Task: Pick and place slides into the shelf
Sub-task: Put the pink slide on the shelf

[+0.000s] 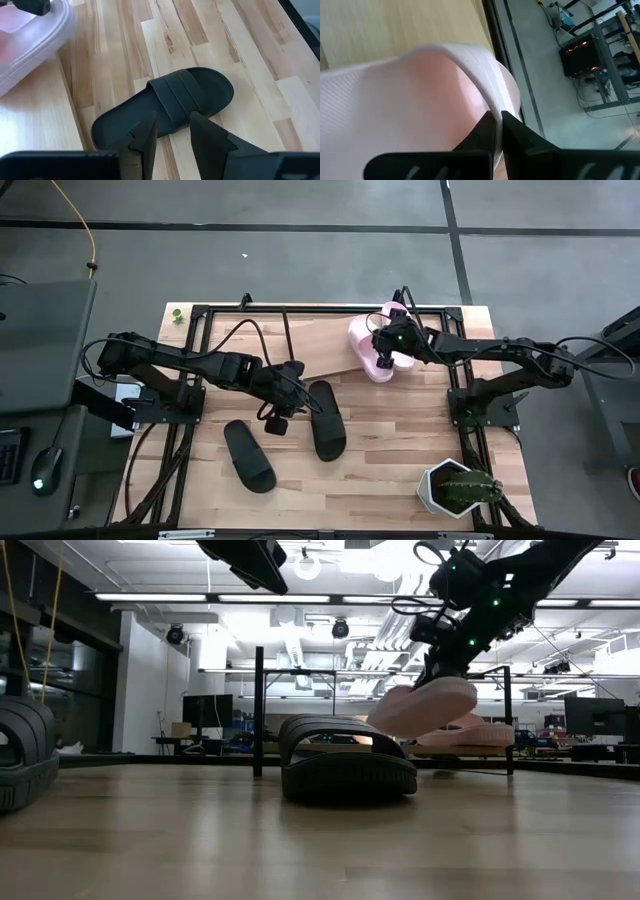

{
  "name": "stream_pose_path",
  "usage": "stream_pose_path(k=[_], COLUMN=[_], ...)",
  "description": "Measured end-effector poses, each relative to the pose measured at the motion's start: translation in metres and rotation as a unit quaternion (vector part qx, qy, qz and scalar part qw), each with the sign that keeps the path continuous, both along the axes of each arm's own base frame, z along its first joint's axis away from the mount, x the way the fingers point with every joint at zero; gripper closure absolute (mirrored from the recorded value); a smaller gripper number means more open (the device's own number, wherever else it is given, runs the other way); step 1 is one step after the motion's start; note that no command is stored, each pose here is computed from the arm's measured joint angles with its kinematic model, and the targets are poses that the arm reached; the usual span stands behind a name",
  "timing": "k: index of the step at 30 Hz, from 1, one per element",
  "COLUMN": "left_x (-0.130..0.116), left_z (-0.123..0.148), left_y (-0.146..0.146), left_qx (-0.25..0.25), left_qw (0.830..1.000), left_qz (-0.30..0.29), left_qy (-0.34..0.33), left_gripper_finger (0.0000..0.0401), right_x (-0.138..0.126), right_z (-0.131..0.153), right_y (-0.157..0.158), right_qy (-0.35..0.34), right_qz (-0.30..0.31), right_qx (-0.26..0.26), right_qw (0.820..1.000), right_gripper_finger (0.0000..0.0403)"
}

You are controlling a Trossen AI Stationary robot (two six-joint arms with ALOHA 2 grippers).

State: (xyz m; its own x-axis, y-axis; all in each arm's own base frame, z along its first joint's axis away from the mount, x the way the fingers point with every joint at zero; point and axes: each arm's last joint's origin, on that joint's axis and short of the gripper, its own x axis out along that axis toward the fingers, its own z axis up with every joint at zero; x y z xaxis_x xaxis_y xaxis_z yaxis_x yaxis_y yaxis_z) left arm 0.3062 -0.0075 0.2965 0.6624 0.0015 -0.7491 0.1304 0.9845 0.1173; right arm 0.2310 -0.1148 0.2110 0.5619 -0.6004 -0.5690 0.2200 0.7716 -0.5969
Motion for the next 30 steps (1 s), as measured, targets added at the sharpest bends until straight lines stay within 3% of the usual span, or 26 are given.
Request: stream_pose_path(k=[14, 30], left_x=[0.001, 0.001], left_z=[0.001, 0.001], left_y=[0.0, 0.0], left_qx=[0.0, 0.001], left_qw=[1.0, 1.0], left_qz=[0.0, -0.001], left_qy=[-0.006, -0.008], left_gripper_finger=[0.03, 0.03], right_x=[-0.007, 0.003], right_z=[0.001, -0.025], right_y=[-0.02, -0.03], right_qy=[-0.016, 0.033], right_qz=[-0.009, -0.012], right_qx=[0.002, 0.015], right_qw=[1.0, 0.999], right_gripper_finger=[0.0403, 0.0403])
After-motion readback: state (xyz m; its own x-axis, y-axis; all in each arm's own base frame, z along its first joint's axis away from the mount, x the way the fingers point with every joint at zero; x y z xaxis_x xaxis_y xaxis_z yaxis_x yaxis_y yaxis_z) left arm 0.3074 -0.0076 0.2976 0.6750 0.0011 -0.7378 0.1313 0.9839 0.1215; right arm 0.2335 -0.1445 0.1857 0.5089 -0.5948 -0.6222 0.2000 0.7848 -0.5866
